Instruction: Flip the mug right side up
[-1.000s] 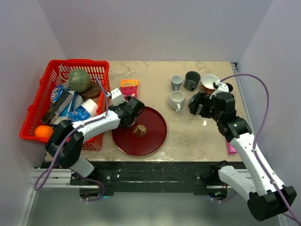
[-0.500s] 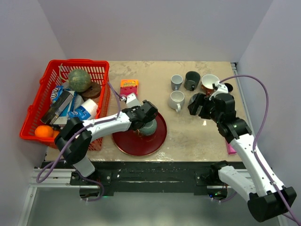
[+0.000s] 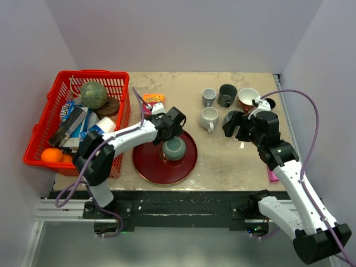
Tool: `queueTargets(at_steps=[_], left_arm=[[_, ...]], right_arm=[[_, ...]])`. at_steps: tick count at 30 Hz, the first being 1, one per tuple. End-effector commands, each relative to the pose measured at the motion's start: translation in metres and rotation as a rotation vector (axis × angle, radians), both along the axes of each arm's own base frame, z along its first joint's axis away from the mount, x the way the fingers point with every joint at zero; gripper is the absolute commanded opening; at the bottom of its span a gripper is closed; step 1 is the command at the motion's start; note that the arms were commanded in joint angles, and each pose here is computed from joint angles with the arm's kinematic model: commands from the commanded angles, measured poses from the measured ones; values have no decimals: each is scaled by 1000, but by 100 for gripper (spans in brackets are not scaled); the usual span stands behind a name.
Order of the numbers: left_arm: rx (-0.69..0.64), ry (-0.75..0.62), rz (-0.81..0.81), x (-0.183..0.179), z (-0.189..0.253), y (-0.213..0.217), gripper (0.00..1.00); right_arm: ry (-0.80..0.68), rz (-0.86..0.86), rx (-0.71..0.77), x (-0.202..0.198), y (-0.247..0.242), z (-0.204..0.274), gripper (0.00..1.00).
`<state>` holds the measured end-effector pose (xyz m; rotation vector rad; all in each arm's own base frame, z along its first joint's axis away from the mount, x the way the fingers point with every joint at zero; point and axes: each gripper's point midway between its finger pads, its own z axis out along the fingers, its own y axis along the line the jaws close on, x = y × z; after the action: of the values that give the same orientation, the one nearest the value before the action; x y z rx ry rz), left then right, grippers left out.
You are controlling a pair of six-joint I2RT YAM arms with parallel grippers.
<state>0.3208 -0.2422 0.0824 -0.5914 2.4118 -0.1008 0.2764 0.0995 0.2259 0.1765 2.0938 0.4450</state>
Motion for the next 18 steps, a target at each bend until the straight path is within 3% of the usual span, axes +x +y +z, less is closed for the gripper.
queueTargets(at_steps=[1,6,12,13,18], left_arm=[[49,56,-123,8,-2,-6,95],[57,94,-198,15,-11,-14,81],[72,102,-215,25,-10,-15,53],[76,103,-222,25,-11,-16,44],[67,96,-262,25,-7,-20,25]], right_arm=[[-24,29,16,-3,4,8,86],[-12,38,13,-5,4,3,86],[-31,29,13,-14,0,11,86],[-36,25,8,-14,-1,13,86],[-45,15,3,-18,-5,18,86]])
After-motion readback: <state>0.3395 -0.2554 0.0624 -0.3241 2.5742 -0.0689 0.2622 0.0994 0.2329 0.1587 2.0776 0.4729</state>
